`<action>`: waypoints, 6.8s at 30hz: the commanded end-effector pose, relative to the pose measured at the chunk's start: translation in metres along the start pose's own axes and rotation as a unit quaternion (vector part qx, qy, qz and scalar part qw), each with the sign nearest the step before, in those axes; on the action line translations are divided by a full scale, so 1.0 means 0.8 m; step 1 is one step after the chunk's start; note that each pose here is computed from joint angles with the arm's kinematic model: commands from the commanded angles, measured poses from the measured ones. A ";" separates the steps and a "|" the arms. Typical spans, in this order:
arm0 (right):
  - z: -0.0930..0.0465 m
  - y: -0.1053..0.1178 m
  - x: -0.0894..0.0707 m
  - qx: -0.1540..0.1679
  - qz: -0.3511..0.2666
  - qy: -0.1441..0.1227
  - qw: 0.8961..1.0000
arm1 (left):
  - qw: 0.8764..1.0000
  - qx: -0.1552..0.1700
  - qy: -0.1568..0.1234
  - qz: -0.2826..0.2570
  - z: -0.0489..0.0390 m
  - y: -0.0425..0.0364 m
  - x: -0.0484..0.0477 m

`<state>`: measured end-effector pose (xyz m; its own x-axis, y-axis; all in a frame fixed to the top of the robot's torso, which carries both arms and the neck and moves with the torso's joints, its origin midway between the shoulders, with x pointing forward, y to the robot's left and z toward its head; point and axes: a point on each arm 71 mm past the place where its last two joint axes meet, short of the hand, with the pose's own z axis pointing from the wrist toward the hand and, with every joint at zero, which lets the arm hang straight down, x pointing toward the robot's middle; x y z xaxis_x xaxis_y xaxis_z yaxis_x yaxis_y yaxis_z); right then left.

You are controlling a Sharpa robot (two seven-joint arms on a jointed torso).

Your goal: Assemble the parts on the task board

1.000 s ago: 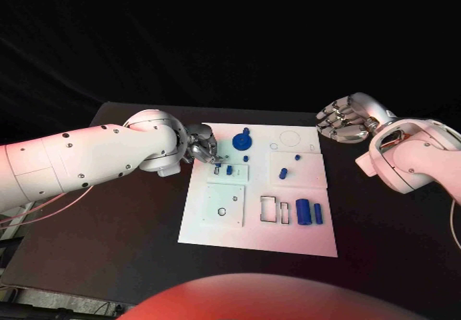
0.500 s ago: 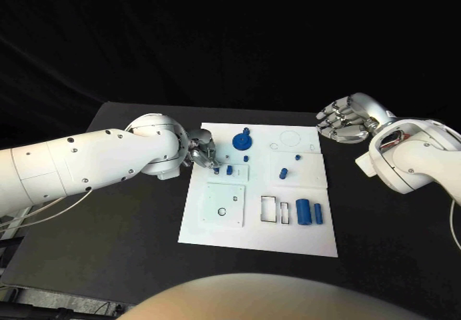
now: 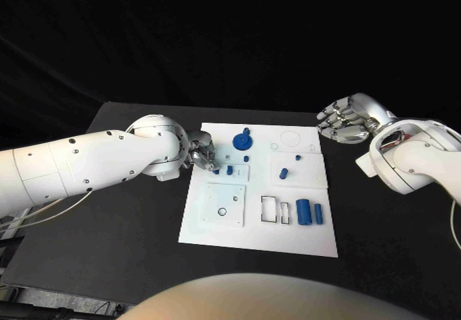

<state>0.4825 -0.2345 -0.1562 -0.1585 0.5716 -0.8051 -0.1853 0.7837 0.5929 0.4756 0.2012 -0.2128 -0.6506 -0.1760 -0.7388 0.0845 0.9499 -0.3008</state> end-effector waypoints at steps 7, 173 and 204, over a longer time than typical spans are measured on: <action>0.000 0.002 0.001 -0.006 -0.002 0.002 1.000 | 1.000 -0.002 0.009 0.006 0.001 -0.0027 0.003; -0.001 0.002 0.005 -0.006 0.004 0.004 1.000 | 0.950 0.203 -0.107 0.212 0.059 -0.1022 -0.006; -0.001 0.002 0.005 -0.008 0.004 0.002 1.000 | 0.946 0.223 -0.149 0.180 0.051 -0.1001 -0.015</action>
<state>0.4815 -0.2319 -0.1588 -0.1672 0.5796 -0.7976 -0.1877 0.7754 0.6029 0.5084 0.1184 -0.2079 -0.2991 0.0528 -0.9528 0.6100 0.7784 -0.1483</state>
